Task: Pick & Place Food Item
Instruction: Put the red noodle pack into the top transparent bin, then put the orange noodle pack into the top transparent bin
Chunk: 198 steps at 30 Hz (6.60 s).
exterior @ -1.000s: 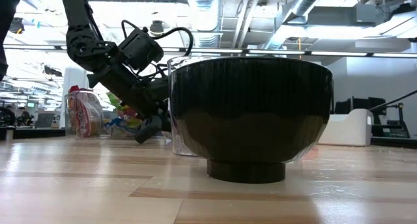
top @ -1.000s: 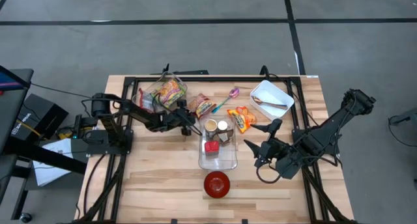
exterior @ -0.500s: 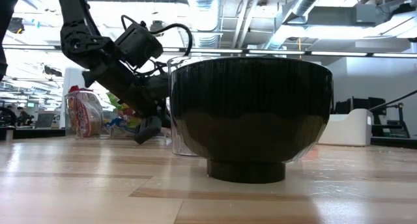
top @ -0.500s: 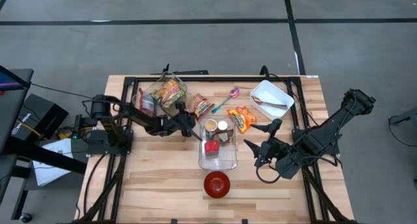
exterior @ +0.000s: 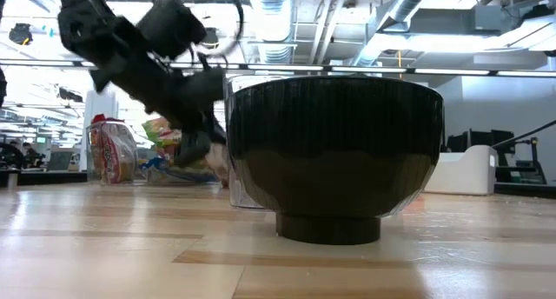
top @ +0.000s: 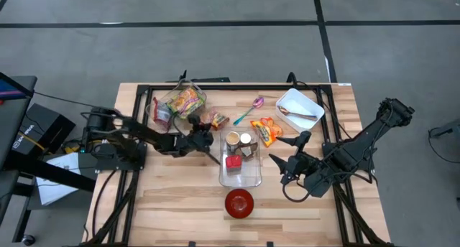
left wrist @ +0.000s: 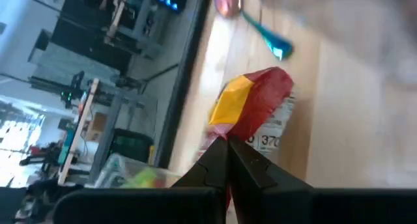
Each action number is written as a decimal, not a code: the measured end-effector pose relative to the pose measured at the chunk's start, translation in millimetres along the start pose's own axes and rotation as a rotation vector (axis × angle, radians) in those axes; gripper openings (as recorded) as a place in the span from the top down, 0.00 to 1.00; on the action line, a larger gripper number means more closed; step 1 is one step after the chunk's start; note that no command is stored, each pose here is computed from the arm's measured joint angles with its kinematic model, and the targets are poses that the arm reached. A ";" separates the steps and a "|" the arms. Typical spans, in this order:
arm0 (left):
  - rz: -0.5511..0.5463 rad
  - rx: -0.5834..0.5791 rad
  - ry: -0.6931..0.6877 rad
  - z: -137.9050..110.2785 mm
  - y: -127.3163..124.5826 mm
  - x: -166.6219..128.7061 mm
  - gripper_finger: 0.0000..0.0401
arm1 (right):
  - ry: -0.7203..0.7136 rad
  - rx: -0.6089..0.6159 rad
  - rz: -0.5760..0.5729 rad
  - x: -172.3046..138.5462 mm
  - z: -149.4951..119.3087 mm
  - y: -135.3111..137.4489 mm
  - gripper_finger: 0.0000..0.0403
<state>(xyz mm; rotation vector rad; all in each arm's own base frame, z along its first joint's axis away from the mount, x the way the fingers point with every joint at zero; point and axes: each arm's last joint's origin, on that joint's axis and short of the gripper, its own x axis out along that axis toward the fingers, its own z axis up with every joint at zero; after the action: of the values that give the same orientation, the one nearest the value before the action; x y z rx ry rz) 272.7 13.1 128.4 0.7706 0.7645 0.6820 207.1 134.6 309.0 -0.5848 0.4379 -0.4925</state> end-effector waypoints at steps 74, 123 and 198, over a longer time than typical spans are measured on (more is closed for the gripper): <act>0.631 -0.940 -0.067 85.3 323.9 -158.7 1.00 | 0.022 0.020 0.006 3.3 -2.5 -5.2 0.26; 0.559 -1.449 0.094 -69.2 105.8 -71.0 1.00 | 0.001 0.115 -0.042 -1.7 -1.5 -37.2 0.26; -0.341 -0.446 -1.108 31.4 90.0 -153.7 0.59 | 0.451 0.372 0.104 34.9 -69.6 -32.3 0.26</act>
<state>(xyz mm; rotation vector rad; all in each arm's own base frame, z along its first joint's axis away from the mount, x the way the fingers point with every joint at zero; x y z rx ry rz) 191.6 -67.1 268.7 0.4720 -0.2732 0.0379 188.8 63.4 268.0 -0.0852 0.7796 -0.5897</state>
